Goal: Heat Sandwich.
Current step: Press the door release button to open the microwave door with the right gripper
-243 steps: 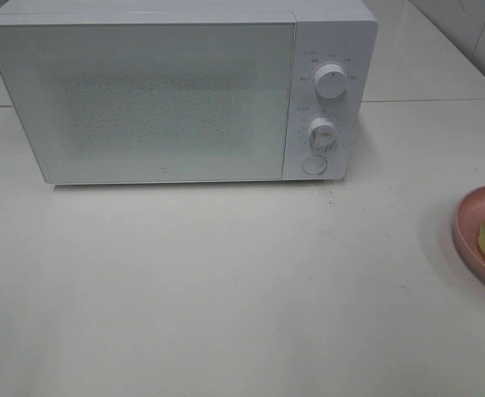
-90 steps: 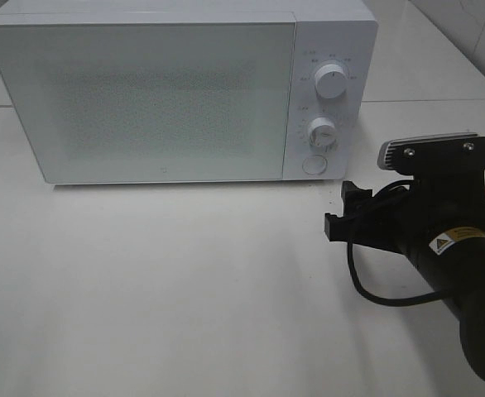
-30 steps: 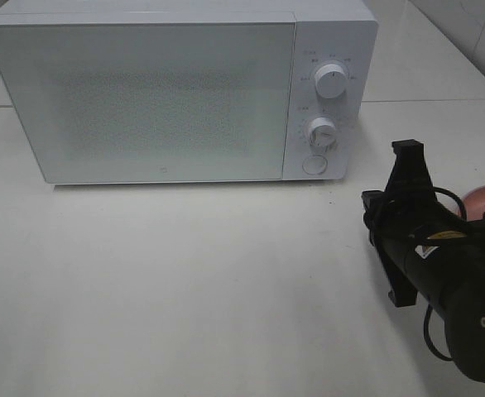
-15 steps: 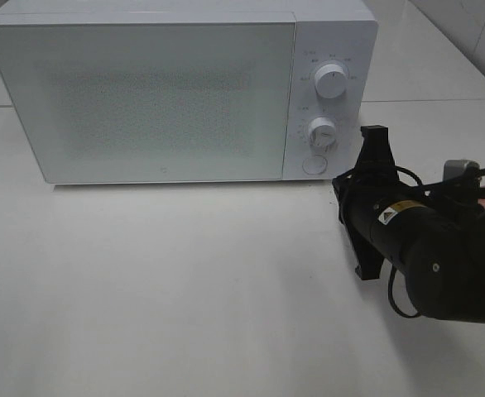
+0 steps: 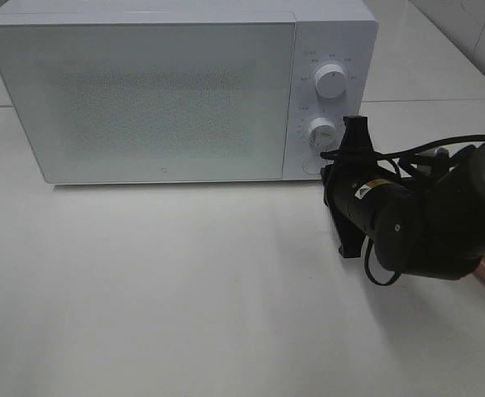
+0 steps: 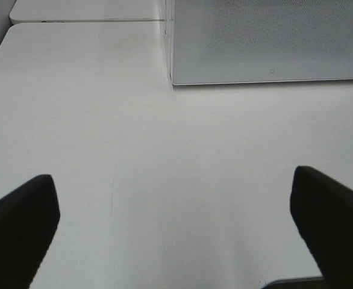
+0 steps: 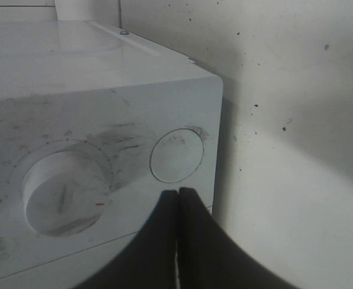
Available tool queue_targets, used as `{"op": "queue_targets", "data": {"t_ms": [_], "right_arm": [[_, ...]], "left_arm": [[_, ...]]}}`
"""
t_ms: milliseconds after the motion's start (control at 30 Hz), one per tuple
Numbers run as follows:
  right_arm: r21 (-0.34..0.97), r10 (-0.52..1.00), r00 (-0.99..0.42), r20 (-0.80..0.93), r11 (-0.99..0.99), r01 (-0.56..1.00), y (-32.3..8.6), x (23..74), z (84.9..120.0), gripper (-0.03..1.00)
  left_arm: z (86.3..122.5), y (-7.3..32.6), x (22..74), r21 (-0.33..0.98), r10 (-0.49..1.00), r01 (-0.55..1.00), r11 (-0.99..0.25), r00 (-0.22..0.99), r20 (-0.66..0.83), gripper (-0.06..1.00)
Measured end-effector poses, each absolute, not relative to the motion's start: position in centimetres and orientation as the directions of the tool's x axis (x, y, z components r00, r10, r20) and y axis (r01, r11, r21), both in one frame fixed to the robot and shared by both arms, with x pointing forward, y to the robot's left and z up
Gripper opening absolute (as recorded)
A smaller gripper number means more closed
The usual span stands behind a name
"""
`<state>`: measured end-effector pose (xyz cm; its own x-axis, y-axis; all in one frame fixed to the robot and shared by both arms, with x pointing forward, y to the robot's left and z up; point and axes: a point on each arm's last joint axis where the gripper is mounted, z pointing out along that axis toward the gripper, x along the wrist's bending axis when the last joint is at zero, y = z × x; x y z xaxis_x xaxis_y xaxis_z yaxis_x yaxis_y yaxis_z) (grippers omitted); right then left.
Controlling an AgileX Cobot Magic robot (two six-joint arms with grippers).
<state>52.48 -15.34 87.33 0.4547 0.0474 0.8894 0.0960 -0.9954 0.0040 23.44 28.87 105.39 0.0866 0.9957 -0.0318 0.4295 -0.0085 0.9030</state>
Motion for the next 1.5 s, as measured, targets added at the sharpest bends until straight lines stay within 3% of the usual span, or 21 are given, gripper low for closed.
{"op": "queue_targets", "data": {"t_ms": [767,1500], "right_arm": [[-0.025,0.016,0.493,0.870,-0.997,0.076,-14.6,56.3,85.3,0.01],[-0.018,0.004,0.436,0.900,-0.999,0.045,-15.0,57.7,85.1,0.01]], "left_arm": [[105.4,28.9,23.4,0.903,0.996,0.429,-0.009,0.087,-0.032,0.99],[105.4,28.9,23.4,0.903,0.996,0.429,-0.009,0.087,-0.032,0.99]]}}
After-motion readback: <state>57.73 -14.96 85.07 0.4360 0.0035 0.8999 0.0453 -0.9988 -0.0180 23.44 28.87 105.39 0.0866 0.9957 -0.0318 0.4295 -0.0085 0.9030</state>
